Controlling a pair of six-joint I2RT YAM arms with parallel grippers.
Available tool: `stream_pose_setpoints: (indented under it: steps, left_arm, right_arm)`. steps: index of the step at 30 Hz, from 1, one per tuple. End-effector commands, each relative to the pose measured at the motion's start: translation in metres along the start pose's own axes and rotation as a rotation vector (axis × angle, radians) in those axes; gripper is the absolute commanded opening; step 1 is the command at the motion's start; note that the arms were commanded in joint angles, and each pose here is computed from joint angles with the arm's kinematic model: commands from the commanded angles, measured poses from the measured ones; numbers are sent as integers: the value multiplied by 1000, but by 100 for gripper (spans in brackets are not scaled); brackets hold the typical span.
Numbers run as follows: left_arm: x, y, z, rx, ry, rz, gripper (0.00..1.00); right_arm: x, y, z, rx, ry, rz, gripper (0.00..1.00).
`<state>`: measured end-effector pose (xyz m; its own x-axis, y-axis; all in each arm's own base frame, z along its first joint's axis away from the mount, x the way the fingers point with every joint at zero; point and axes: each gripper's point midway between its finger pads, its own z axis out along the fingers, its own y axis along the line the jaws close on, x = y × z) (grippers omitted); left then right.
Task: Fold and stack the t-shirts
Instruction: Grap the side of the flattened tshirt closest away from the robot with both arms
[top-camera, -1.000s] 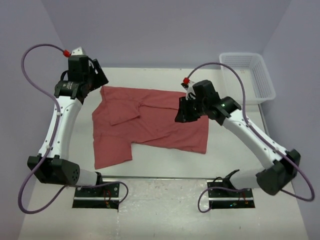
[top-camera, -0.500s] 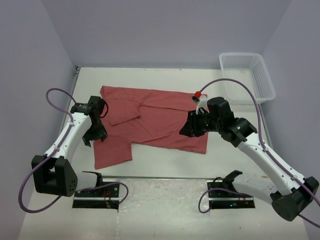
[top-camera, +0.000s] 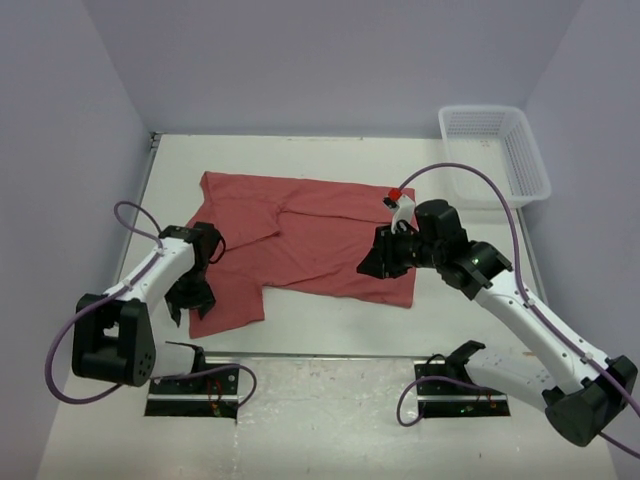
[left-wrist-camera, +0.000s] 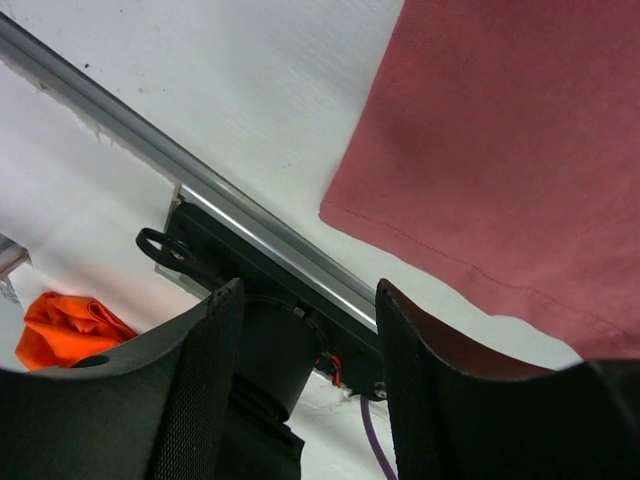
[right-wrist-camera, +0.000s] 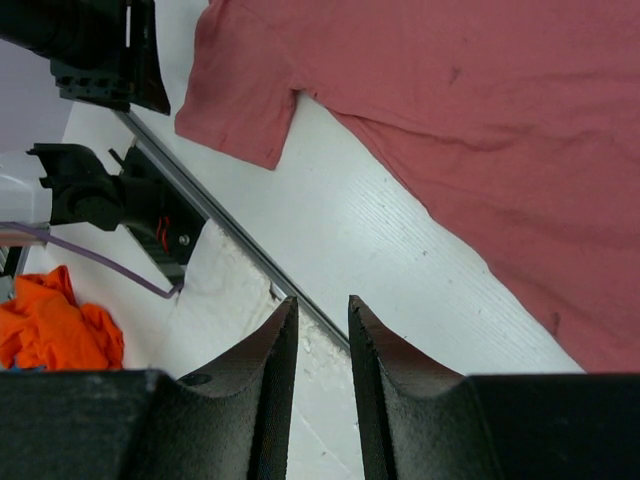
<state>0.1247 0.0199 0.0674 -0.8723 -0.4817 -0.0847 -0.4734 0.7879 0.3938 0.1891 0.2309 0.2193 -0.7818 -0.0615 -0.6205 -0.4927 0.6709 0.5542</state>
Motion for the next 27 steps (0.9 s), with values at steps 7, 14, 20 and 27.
stream_pose_setpoints:
  steps: [7,14,20,27]
  left_arm:
    - [-1,-17,17,-11,29,-25,58]
    - [8,-22,38,-72,99,-8,57]
    - [11,-19,42,-131,120,-11,50]
    - [6,-45,54,-64,172,87,37]
  right_arm:
    - [-11,12,-10,-39,-59,-57,29]
    - [-13,10,-17,-15,-93,-79,28]
    - [-13,8,-19,-12,-96,-80,28]
    - [-19,16,-35,-22,-152,-84,29]
